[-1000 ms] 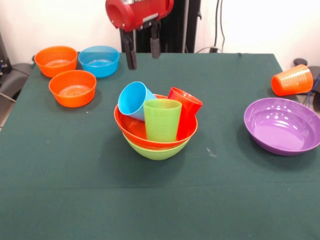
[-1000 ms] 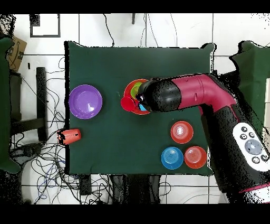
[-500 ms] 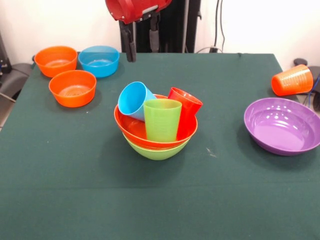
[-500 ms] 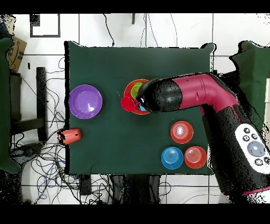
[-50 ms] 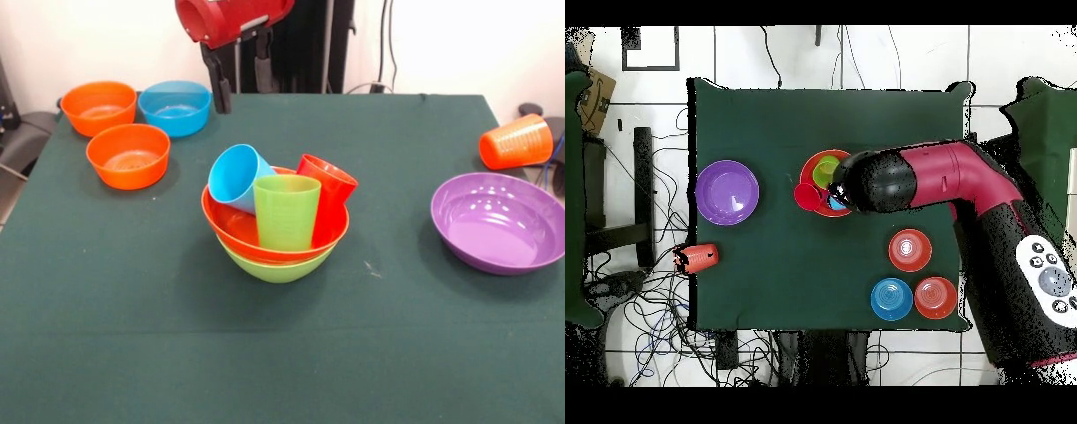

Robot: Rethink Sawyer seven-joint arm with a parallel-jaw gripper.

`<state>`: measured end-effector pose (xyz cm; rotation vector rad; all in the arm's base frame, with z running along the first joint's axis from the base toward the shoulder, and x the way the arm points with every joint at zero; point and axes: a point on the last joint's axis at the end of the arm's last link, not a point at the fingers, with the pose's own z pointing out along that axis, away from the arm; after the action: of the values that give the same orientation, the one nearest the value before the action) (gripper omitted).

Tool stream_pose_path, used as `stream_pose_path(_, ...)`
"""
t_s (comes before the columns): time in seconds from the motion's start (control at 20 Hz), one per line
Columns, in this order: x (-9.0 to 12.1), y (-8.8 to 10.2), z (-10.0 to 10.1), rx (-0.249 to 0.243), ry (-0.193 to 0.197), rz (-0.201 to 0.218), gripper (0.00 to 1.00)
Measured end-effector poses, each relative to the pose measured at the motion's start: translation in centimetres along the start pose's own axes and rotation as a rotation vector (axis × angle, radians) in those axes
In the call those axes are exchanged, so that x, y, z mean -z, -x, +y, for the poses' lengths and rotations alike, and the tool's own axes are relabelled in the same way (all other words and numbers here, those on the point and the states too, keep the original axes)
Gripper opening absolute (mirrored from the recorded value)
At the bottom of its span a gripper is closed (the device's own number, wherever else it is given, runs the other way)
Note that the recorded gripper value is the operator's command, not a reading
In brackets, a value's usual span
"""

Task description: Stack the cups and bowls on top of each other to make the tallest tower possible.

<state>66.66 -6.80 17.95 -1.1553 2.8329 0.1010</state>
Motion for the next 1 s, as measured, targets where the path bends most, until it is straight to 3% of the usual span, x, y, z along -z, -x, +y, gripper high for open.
stream_pose_path(0.5, -1.9, -2.2, 0.2, 0.055, -0.002, 0.104, 1.00)
stream_pose_path(1.0, -4.0, -4.7, -0.4, 0.164, 0.020, 0.278, 1.00)
